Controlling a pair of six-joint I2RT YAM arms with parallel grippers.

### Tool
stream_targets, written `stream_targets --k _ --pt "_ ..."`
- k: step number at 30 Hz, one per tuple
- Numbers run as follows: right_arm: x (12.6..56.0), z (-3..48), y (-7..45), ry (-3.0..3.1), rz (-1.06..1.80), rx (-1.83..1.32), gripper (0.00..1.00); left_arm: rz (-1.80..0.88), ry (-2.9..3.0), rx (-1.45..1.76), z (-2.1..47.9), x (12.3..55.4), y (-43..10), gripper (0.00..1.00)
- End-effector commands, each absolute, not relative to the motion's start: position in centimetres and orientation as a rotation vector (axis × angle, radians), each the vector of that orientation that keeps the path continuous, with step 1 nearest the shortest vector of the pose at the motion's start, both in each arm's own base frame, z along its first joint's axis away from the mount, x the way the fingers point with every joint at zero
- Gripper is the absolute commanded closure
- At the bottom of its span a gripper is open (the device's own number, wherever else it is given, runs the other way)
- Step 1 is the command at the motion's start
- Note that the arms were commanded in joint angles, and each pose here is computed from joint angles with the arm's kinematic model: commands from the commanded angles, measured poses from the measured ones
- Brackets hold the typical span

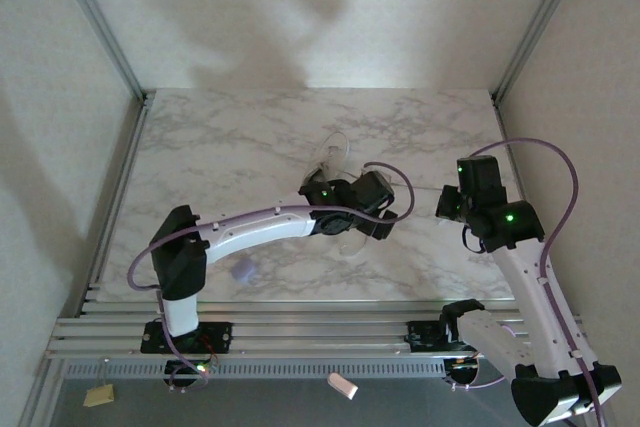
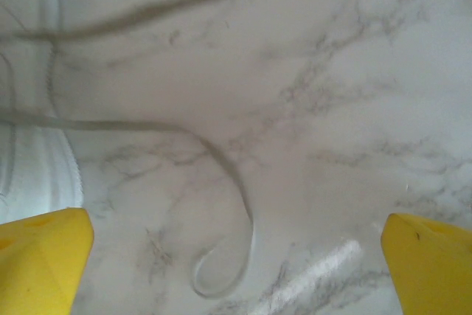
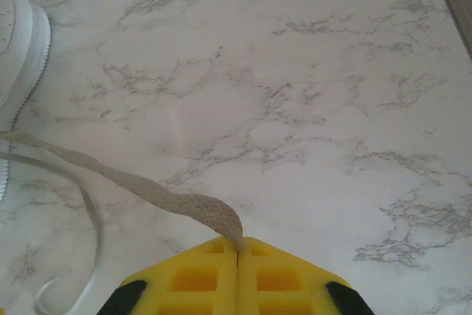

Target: Tie the shoes

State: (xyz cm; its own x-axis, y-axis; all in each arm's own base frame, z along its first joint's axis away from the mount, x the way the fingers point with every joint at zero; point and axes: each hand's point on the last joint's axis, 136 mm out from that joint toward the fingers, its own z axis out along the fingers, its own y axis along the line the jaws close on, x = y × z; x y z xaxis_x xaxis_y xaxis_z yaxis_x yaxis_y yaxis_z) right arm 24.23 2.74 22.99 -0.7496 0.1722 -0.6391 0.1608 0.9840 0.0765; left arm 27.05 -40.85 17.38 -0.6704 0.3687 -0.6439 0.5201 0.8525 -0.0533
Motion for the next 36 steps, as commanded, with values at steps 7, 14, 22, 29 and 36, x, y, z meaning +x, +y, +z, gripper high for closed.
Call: stream_targets --k 7,14,22,29,36 --pt "24.4 23.8 7.4 2.427 0.333 0.073 1.0 -0.592 2.2 0.564 23.1 26.3 -39.9 0.01" --pt "24.0 23.7 12.0 2.446 0.732 0.165 1.0 -0.912 2.052 0.307 26.7 27.0 -35.6 0.09" --pt "23.1 25.0 16.7 2.418 1.062 0.121 1.0 -0.937 2.011 0.42 24.5 24.5 -35.5 0.08" --pt "20.8 27.1 16.6 2.367 0.913 -0.367 1.0 -0.722 1.875 0.418 27.5 26.2 -31.9 0.0" --pt "23.7 29.9 16.9 2.126 0.748 -0.585 1.0 -0.739 1.732 0.356 32.8 27.6 -28.4 0.0"
